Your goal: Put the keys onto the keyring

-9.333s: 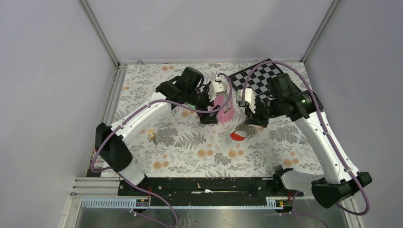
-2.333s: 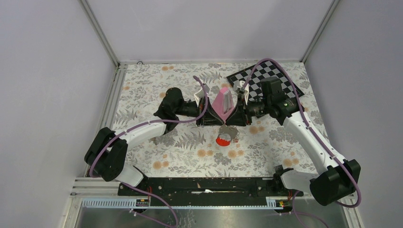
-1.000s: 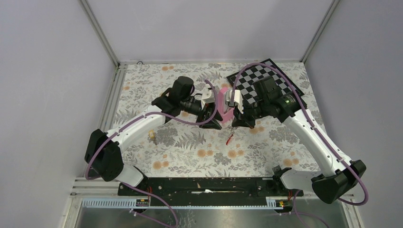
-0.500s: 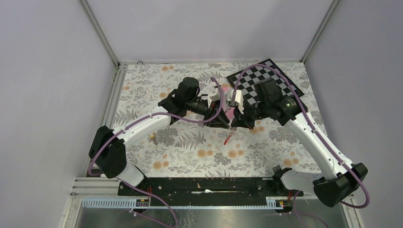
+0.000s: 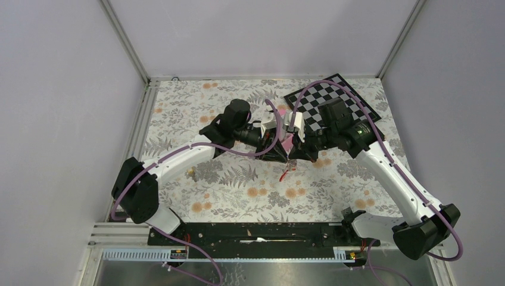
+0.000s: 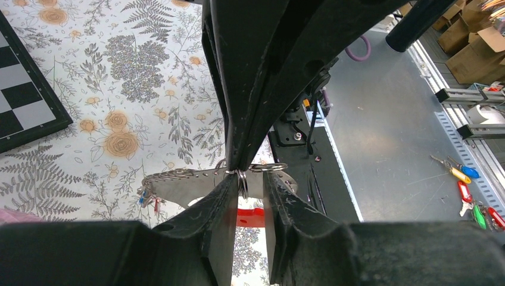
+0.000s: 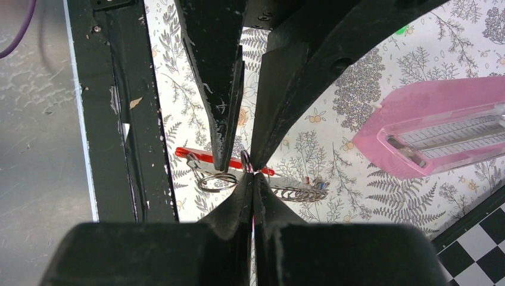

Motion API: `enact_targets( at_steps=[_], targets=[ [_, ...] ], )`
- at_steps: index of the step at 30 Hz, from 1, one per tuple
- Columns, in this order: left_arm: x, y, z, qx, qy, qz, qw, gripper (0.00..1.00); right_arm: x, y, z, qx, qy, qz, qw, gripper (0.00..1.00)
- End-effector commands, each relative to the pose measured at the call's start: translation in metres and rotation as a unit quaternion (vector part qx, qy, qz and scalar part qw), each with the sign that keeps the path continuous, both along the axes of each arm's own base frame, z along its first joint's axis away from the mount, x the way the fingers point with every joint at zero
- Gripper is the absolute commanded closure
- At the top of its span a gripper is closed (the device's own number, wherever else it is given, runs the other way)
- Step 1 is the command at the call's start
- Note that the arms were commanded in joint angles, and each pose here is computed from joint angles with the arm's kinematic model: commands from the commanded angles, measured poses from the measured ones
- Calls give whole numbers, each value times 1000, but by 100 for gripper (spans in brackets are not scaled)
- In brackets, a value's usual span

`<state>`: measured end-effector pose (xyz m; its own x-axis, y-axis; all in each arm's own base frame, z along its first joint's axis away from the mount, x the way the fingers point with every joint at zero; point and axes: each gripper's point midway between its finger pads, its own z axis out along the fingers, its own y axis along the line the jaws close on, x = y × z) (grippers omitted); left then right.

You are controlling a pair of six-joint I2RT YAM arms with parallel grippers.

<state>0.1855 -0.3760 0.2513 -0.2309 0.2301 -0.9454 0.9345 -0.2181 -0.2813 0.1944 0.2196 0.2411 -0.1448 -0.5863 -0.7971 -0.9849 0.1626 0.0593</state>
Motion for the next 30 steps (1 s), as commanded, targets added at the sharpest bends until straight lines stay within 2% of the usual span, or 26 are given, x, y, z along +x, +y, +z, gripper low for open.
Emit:
enact_targets(
  at_steps=[1, 3, 7, 10, 12, 17, 21, 26, 30],
  targets=[
    [-2, -1, 4, -16, -26, -7, 1000, 74, 1, 4, 12, 23, -16, 1, 1000, 100],
    [-2, 0, 4, -15, -26, -6, 1000, 75, 1, 4, 13, 25, -15, 0, 1000, 100],
    [-2, 0, 5, -17, -27, -6, 999, 83, 1, 4, 13, 27, -12, -1, 1000, 100],
    [-2, -1, 7, -18, -28, -7, 999, 100, 1, 4, 13, 31, -9, -2, 999, 100],
    [-2, -1, 9, -20, -29, -9, 999, 100, 0, 3, 14, 36, -7, -2, 999, 100],
    [-5, 6, 18, -38, -26, -22, 999, 100, 0, -1, 19, 53, -5, -12, 999, 72],
    [-6, 15, 34, -80, 6, -21, 997, 100, 0, -8, 27, 82, -7, -24, 996, 60],
    [-20, 26, 48, -141, 51, -21, 988, 100, -3, -13, 32, 108, -1, -29, 994, 58],
    [-22, 28, 44, -148, 73, -8, 986, 100, -5, -14, 35, 120, 7, -28, 992, 58]
  ],
)
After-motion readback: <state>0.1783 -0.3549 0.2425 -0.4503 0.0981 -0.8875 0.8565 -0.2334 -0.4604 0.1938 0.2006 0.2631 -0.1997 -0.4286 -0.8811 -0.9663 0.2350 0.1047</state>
